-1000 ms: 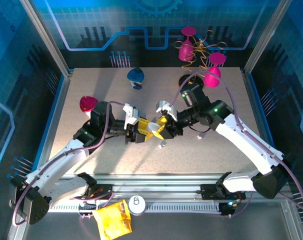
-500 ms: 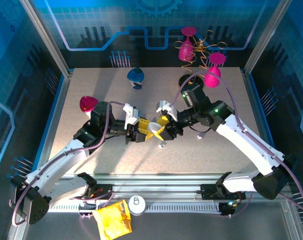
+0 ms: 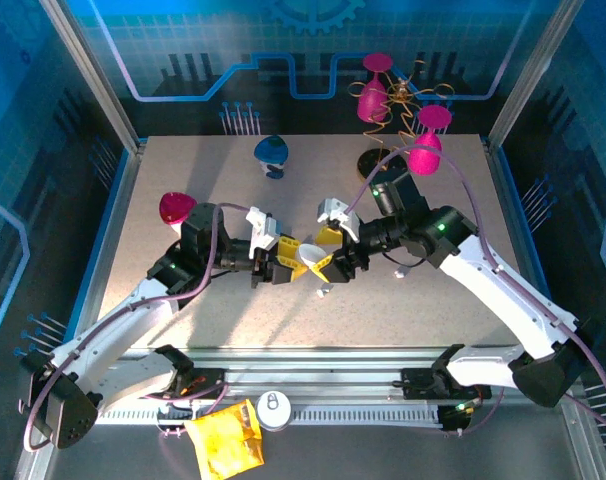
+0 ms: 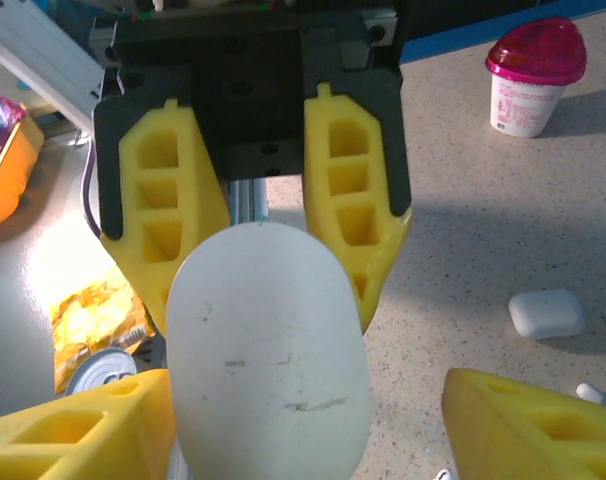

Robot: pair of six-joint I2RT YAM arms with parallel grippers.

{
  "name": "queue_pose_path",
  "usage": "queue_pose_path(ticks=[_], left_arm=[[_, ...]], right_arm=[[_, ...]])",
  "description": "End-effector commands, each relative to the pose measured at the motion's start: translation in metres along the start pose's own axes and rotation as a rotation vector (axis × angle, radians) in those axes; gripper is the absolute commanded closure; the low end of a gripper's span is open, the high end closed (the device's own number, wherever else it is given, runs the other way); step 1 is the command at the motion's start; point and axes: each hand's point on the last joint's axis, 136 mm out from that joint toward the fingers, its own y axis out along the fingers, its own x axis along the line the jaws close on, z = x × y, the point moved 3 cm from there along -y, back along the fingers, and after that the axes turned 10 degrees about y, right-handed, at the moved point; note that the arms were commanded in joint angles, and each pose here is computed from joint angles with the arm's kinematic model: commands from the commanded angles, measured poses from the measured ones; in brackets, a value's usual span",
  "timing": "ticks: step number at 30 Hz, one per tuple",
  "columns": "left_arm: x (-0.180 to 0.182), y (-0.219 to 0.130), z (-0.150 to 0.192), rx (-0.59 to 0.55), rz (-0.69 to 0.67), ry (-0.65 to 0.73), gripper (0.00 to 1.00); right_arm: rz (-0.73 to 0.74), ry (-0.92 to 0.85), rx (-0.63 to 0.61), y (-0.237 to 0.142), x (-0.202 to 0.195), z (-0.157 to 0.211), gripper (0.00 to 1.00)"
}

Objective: Insert wireless bluetooth earbuds into charging case

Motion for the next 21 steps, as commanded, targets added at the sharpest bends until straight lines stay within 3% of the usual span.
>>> queue_pose_path(ticks=[1, 21], left_arm=[[-0.008, 0.0, -0.009, -0.026, 0.029, 0.059, 0.67], [-0.008, 0.0, -0.009, -0.03, 0.037, 0.063, 0.67]], right_arm=[[0.026, 0.003, -0.053, -0.008, -0.003, -0.006, 0.26], [0.118, 0.078, -0.16, -0.028, -0.027, -0.017, 0.24]])
